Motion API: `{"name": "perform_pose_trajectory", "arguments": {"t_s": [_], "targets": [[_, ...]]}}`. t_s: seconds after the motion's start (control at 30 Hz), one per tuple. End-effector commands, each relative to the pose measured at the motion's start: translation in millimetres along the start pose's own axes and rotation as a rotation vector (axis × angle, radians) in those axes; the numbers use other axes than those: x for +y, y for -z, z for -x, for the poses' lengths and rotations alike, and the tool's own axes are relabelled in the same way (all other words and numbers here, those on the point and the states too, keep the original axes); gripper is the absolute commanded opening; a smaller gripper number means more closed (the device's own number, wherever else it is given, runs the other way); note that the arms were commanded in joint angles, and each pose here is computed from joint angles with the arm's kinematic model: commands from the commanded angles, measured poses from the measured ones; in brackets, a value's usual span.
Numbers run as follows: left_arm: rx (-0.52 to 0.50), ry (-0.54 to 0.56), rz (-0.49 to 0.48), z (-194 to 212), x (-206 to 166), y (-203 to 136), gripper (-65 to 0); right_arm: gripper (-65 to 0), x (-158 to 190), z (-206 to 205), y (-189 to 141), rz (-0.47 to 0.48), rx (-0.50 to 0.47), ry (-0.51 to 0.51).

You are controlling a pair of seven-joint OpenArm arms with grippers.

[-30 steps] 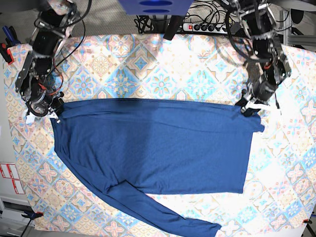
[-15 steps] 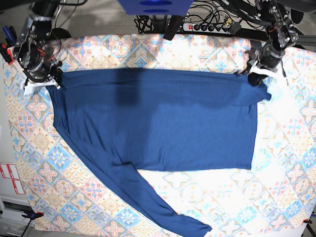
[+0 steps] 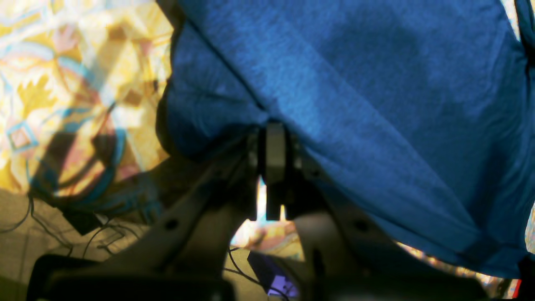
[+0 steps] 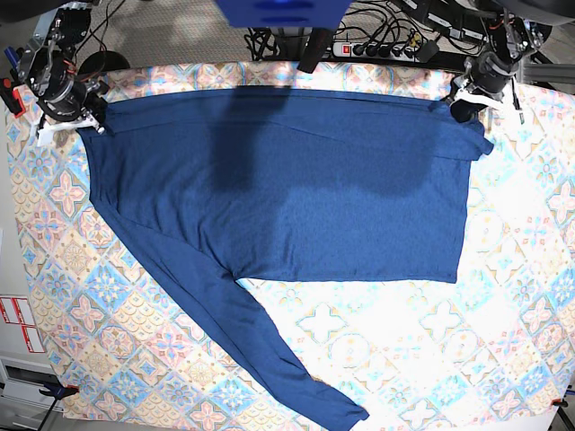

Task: Fold the T-shirt properly
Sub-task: 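Pull the shirt back toward the robot with both grippers, flattening it, then release the shirt and move both grippers to its side edges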

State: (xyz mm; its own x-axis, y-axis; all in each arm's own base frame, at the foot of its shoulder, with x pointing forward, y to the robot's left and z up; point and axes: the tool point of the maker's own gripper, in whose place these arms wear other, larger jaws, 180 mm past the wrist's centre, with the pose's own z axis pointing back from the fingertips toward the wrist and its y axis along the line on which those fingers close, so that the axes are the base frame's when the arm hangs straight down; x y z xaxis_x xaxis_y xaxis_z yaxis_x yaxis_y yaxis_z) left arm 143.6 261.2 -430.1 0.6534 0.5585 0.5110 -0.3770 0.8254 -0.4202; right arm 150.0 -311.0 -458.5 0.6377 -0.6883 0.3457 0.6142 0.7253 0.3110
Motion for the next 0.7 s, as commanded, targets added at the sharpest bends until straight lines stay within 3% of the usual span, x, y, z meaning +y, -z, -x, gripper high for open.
{"name": "perform_pose_trajectory", "arguments": {"t_s": [0.0, 0.1, 0.27, 0.4, 0.67], "targets": [[-0.03, 0.015, -0.003, -10, 2, -4, -65.0, -64.7, -4, -15, -5, 0.014, -0.041, -0.023], [-0.027, 0.015, -0.004, -9, 2, -4, -65.0, -63.5, -5, -13, -4, 0.016, -0.035, -0.02], [-0.001, 0.01, -0.016, 2, 7, -9, -62.1, -53.7, -7, -5, -6, 0.02, 0.015, -0.017], [0.02, 0.006, -0.032, 11, 13, -14, -52.8, -48.0, -6, -4, -6, 0.018, 0.024, -0.019], [0.045, 0.004, -0.05, 21, 20, -21, -36.9, -47.5, -29, -23, -21, 0.058, -0.046, 0.048]]}}
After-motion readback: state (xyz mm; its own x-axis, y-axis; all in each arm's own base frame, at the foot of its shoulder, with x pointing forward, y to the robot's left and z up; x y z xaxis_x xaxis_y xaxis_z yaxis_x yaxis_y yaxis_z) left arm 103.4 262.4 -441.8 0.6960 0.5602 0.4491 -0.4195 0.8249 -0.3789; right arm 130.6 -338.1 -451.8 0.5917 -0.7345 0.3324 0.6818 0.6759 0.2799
